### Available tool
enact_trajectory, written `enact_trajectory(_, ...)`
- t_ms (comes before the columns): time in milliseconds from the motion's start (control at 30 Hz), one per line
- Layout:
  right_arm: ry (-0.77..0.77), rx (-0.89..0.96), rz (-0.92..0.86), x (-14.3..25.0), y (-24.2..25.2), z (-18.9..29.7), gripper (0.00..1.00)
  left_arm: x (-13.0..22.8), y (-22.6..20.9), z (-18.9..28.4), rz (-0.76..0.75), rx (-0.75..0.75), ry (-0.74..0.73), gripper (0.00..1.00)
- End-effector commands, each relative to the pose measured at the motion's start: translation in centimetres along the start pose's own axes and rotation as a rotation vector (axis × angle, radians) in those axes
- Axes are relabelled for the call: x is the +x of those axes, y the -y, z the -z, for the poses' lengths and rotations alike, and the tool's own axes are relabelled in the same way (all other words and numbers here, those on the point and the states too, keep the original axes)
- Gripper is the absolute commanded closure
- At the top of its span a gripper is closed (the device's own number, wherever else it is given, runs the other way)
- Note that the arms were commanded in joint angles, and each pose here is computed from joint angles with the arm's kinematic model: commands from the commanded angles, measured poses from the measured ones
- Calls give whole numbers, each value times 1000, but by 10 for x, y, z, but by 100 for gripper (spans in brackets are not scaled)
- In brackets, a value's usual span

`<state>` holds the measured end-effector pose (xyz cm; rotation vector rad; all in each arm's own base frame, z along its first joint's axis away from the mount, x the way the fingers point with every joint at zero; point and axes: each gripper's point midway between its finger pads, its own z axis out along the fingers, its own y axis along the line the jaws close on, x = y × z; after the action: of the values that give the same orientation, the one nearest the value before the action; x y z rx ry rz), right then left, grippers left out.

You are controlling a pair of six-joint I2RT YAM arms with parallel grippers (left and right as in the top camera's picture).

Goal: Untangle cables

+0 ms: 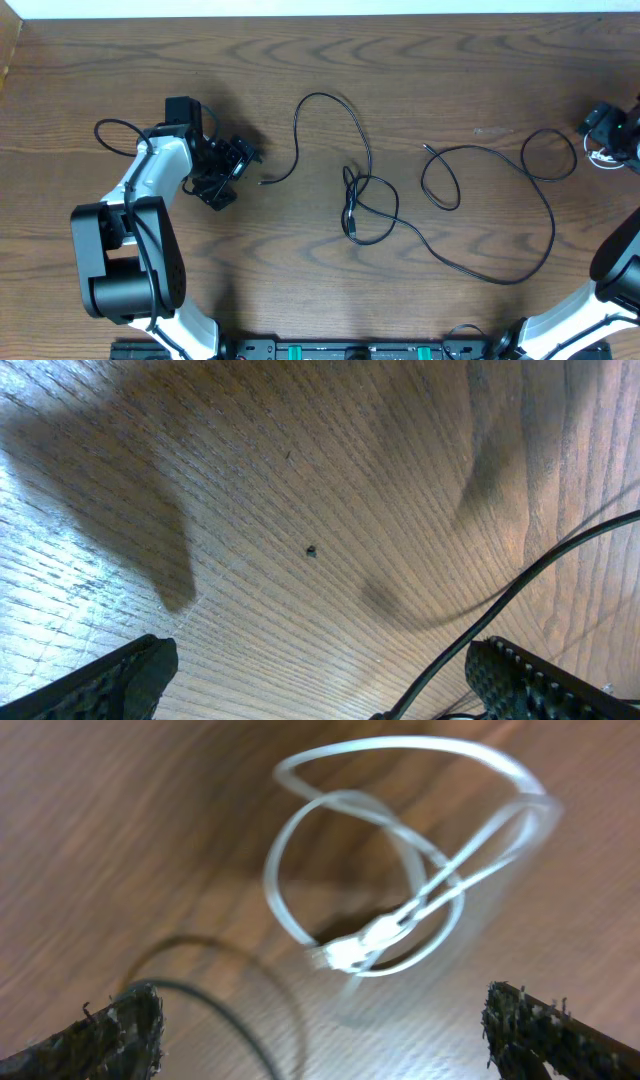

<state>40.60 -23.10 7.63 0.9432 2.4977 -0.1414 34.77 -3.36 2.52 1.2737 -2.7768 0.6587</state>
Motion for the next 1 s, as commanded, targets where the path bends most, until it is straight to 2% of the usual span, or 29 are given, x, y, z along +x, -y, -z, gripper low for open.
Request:
enact_trajectory(0,49,-103,40,-9,-39,30,1,-1,-6,-3,1,-22,-2,2)
enact_trajectory(200,176,-106,144,-17,-79,88,1,-1,-6,-3,1,-22,-2,2)
enact_trajectory(267,224,-165,203,-12,-111,119,1,-1,-6,-3,1,-22,-2,2)
enact_trajectory(400,214,-323,299,13,-166,145,1,-1,-6,-3,1,-22,-2,2)
enact_trajectory(533,135,-486,403,52,-220,153,1,-1,-6,-3,1,-22,-2,2)
enact_trajectory(600,62,-569,471,85,-250,154,1,-1,-6,-3,1,-22,-2,2)
enact_trajectory(767,-94,-662,588,151,-290,152,1,-1,-6,-3,1,-22,-2,2)
enact_trajectory(900,-215,-704,617,197,-313,147,1,-1,-6,-3,1,-22,-2,2)
enact_trajectory(967,-288,-723,627,223,-323,143,14,-1,-6,-3,1,-22,-2,2)
